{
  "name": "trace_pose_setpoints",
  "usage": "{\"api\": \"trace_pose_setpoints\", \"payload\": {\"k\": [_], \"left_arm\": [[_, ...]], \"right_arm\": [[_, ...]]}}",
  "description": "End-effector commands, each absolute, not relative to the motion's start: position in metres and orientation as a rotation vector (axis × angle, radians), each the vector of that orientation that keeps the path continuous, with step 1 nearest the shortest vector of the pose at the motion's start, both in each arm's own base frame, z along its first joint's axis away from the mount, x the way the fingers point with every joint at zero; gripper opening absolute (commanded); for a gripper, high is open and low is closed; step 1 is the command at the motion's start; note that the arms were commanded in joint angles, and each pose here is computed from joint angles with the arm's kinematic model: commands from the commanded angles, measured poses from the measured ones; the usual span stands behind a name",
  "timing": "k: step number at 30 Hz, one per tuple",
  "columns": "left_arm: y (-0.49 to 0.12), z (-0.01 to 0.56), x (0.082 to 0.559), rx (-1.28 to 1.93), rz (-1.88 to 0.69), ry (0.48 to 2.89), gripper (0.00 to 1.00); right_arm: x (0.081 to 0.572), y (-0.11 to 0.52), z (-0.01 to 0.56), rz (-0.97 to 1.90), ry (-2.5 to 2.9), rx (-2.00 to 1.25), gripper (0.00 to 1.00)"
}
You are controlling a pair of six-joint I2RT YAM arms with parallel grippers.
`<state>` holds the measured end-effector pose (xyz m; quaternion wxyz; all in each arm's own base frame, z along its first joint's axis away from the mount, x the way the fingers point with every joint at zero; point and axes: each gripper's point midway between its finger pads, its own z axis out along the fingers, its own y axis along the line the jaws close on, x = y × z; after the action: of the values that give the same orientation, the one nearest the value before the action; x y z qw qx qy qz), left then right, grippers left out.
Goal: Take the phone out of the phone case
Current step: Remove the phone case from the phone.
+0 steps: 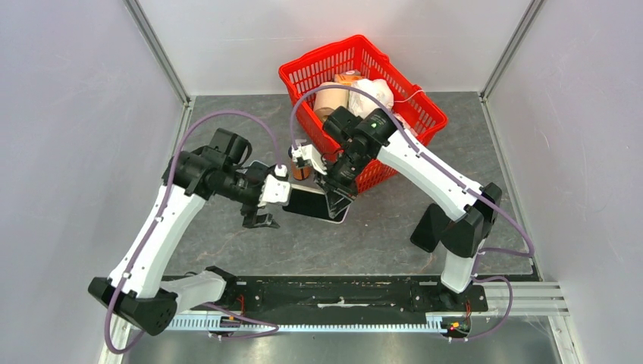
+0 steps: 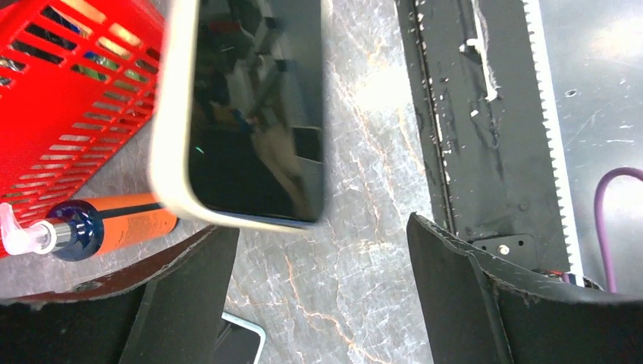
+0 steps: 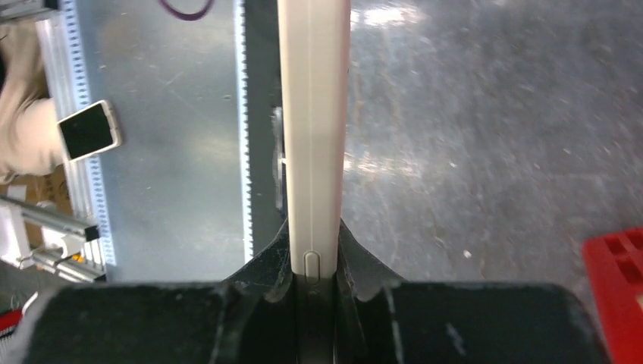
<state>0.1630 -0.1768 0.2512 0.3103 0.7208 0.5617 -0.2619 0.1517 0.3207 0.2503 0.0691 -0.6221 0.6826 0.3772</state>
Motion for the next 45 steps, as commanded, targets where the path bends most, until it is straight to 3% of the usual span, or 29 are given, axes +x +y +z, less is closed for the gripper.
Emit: {"api": "trace_pose_setpoints", "payload": {"k": [1,8,19,25,31,45], "left_arm": [[-0.179,0.28,0.132,1.85,-0.791,1.4,0.88],[-0.186,0.29,0.134,1.778,-0.83,1.425,0.88],[-0.201,0.348,0.227,1.094,-0.871,1.677,0.86],[-0.216,0.349,0.215,1.012,-1.134,1.728,0.84],[-0.226,0.34,0.208,0.936,-1.322,1.774,0.75],[-0.226,0.314,0.196,0.935,-1.421,1.84,0.52]], "right_arm": [[0.179,0.313,0.256,1.02,2.022,-1.799,0.0],[0.184,0.31,0.253,1.006,2.028,-1.791,0.0],[0.176,0.31,0.267,1.051,1.98,-1.787,0.0],[0.175,0.311,0.274,1.061,1.959,-1.783,0.0],[0.174,0.314,0.275,1.074,1.956,-1.786,0.0],[0.173,0.315,0.272,1.078,1.963,-1.794,0.0]]}}
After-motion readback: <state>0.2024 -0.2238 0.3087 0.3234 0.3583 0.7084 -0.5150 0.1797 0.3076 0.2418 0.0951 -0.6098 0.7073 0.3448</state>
